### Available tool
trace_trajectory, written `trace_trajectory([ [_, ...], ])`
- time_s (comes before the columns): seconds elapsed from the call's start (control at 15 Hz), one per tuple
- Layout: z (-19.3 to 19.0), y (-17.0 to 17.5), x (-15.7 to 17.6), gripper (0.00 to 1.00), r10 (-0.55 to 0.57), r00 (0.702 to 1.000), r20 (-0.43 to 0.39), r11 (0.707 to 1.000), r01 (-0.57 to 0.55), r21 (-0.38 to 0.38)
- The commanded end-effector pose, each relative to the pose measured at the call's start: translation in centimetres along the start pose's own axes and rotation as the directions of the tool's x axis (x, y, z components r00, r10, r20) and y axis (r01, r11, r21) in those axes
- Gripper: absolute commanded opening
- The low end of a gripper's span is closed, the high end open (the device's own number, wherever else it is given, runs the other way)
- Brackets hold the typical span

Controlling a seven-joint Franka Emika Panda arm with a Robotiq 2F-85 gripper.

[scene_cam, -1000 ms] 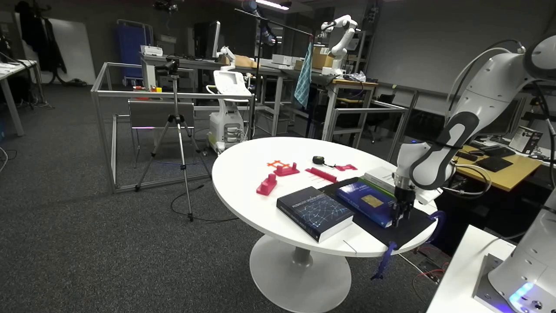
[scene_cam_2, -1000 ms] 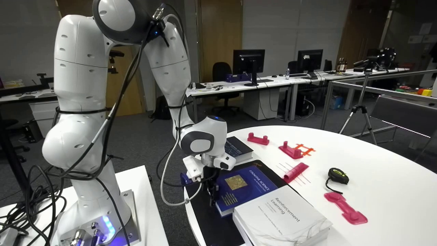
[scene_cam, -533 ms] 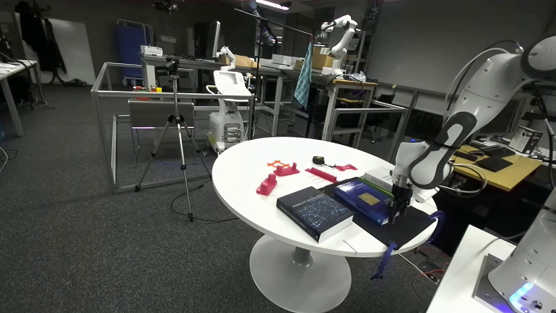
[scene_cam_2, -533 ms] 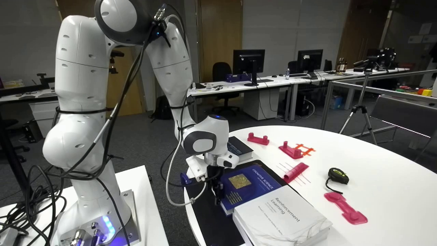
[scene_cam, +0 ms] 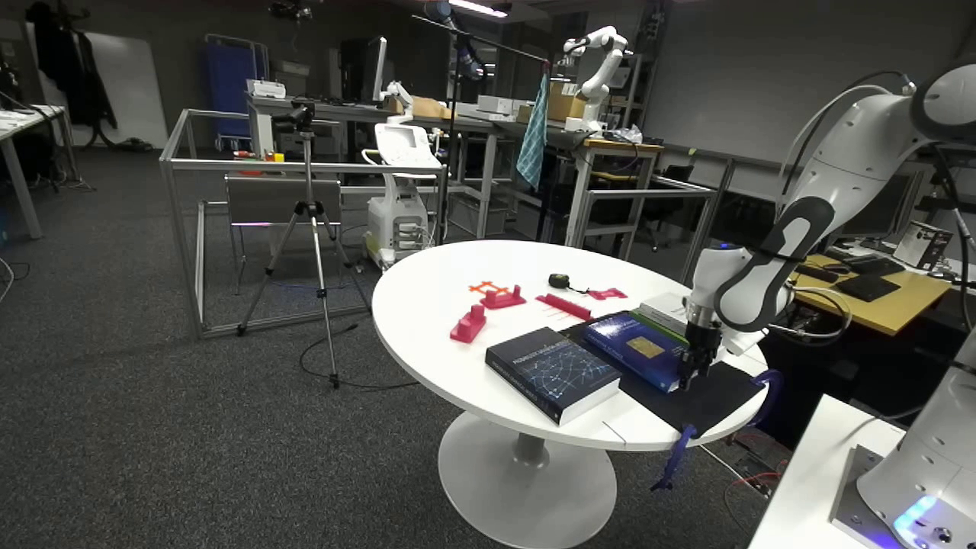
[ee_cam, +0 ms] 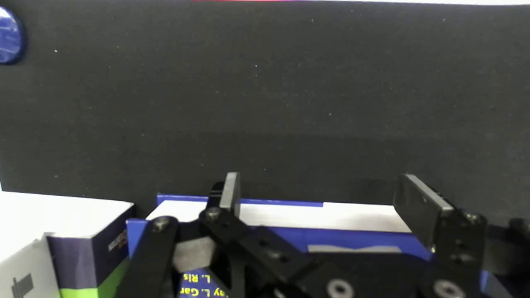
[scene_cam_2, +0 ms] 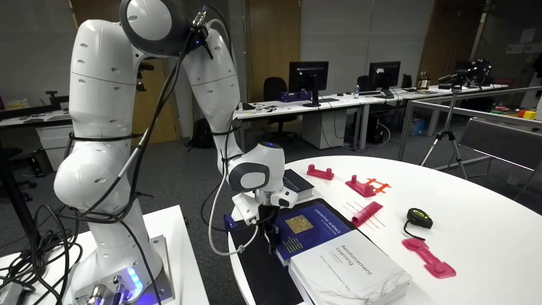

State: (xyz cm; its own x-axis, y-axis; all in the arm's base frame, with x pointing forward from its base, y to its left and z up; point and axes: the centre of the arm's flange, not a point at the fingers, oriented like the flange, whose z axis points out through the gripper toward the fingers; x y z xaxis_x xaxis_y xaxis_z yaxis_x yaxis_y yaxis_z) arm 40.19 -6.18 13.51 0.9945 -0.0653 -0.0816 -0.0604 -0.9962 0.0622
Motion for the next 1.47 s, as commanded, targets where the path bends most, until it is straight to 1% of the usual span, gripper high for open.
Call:
trace_trajectory([
  [0.0, -2.5, 0.0, -0.4, 1.0, -0.04, 0.998, -0.048, 0.999, 0.041, 0.016],
  [0.33, -6.4, 0.0, -1.5, 1.0, -0.051, 0.996, -0.08, 0.999, 0.051, 0.001],
  [0.53, -9.3, 0.0, -1.9, 1.0, -0.04, 0.99, -0.135, 0.999, 0.041, 0.005],
  [0.67, -10.9, 0.0, -2.2, 1.0, -0.03, 0.988, -0.155, 1.0, 0.03, 0.0],
  [1.0, -14.8, 0.6, -3.0, 1.0, -0.004, 0.986, -0.167, 1.0, 0.002, -0.015],
  [1.13, -16.2, 1.1, -3.0, 1.0, 0.012, 0.985, -0.175, 1.0, -0.014, -0.009],
  [1.4, -18.6, 2.7, -3.1, 1.0, 0.104, 0.979, -0.174, 0.995, -0.104, 0.011],
])
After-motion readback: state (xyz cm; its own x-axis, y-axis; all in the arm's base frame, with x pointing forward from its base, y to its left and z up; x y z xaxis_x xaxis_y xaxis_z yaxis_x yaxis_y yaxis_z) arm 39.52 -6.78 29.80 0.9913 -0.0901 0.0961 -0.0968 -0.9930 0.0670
